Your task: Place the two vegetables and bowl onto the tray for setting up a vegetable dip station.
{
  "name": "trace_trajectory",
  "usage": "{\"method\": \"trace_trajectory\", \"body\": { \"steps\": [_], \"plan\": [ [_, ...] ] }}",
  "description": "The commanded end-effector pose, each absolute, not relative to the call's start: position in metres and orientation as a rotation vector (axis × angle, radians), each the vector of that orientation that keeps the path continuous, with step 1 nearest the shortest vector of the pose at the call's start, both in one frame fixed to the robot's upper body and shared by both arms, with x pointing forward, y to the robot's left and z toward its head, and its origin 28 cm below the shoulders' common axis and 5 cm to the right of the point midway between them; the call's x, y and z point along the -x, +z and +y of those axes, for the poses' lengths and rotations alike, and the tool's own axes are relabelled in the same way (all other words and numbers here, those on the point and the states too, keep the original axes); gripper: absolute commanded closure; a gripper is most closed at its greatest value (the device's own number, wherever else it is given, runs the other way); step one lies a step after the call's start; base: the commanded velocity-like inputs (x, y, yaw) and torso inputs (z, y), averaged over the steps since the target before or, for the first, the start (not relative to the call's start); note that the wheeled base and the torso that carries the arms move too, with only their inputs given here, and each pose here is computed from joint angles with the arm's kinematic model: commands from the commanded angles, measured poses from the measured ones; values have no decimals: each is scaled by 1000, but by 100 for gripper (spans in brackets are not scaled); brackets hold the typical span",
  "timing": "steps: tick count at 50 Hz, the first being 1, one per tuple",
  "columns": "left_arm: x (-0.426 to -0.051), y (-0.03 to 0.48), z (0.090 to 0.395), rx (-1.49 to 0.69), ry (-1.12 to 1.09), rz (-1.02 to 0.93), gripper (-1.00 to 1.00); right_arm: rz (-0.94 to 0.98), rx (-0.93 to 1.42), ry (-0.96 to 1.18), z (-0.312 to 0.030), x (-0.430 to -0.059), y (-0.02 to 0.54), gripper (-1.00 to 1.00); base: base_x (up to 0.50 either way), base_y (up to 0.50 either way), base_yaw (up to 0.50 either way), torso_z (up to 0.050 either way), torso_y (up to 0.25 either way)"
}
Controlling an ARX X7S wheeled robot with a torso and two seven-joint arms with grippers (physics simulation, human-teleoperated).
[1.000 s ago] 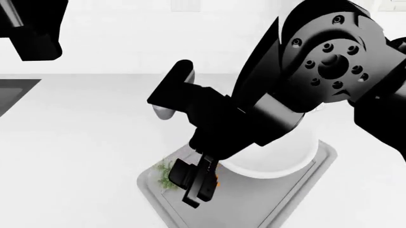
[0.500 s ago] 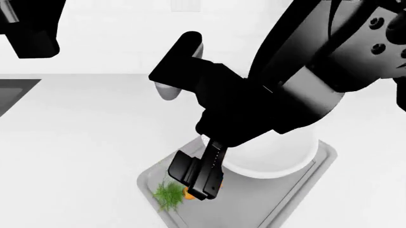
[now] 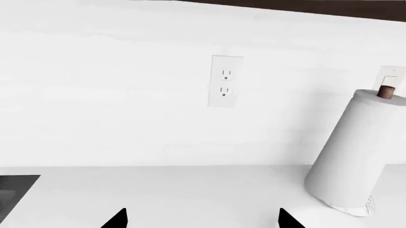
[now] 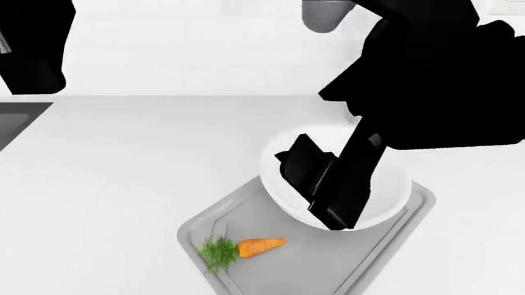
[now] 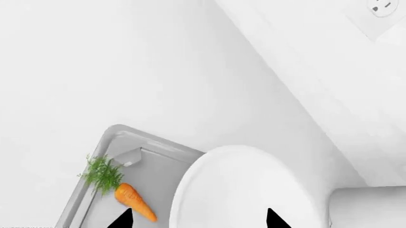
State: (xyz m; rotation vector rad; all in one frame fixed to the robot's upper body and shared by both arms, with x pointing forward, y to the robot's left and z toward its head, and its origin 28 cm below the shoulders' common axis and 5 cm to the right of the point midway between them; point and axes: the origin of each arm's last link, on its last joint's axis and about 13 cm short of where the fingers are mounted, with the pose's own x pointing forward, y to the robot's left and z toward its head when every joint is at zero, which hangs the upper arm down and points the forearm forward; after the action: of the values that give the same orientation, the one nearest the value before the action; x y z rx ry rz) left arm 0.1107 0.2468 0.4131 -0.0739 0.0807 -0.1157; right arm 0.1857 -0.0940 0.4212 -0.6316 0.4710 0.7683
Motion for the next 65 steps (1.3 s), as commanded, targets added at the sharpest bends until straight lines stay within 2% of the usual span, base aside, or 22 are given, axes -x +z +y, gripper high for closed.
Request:
{"method": "trace_trajectory", "body": {
  "steps": [1,16,26,34,37,40,41,42,44,45,49,51,52,54,65],
  "plan": [
    [-97,397,253,45,-77,93,-100,363,633,656,-125,-147,416,-100,0,0,0,0,0],
    [-80,381,261,36,-88,50,-100,66,461,618,-148,-110,398,-100,-115,0,0,0,0],
    [-81,372,264,0,-94,19,-100,-4,413,592,-156,-113,382,-100,-500,0,0,0,0],
    [-81,367,267,-41,-82,-41,-100,-199,371,372,-157,-119,375,-100,-62,0,0,0,0],
    [-75,369,268,-64,-67,-111,-100,-324,278,346,-156,-112,373,-100,0,0,0,0,0],
    [-72,365,269,-83,-44,-150,-100,-429,431,239,-154,-110,364,-100,0,0,0,0,0],
    [-70,360,270,-107,-38,-165,-100,-340,439,273,-151,-108,357,-100,0,0,0,0,0],
    [-70,357,270,-126,-20,-188,-100,-395,467,254,-149,-107,355,-100,0,0,0,0,0],
    [-68,347,272,-168,32,-254,-100,-423,353,208,-152,-107,345,-100,0,0,0,0,0],
    [-65,347,270,-177,40,-280,-100,-434,297,268,-150,-104,340,-100,0,0,0,0,0],
    [-52,349,270,-235,135,-401,-100,-511,360,272,-144,-98,339,-100,0,0,0,0,0],
    [-50,350,271,-271,210,-422,-100,-321,410,347,-130,-98,318,-100,0,0,0,0,0],
    [-50,350,270,-281,184,-438,-100,-366,466,318,-131,-91,316,-100,0,0,0,0,0],
    [-49,349,270,-250,191,-457,-100,-552,412,242,-137,-75,320,-100,2,250,0,0,0],
    [-26,344,263,-228,182,-583,-100,-643,404,207,-145,-63,318,-100,35,500,0,0,0]
  ]
}}
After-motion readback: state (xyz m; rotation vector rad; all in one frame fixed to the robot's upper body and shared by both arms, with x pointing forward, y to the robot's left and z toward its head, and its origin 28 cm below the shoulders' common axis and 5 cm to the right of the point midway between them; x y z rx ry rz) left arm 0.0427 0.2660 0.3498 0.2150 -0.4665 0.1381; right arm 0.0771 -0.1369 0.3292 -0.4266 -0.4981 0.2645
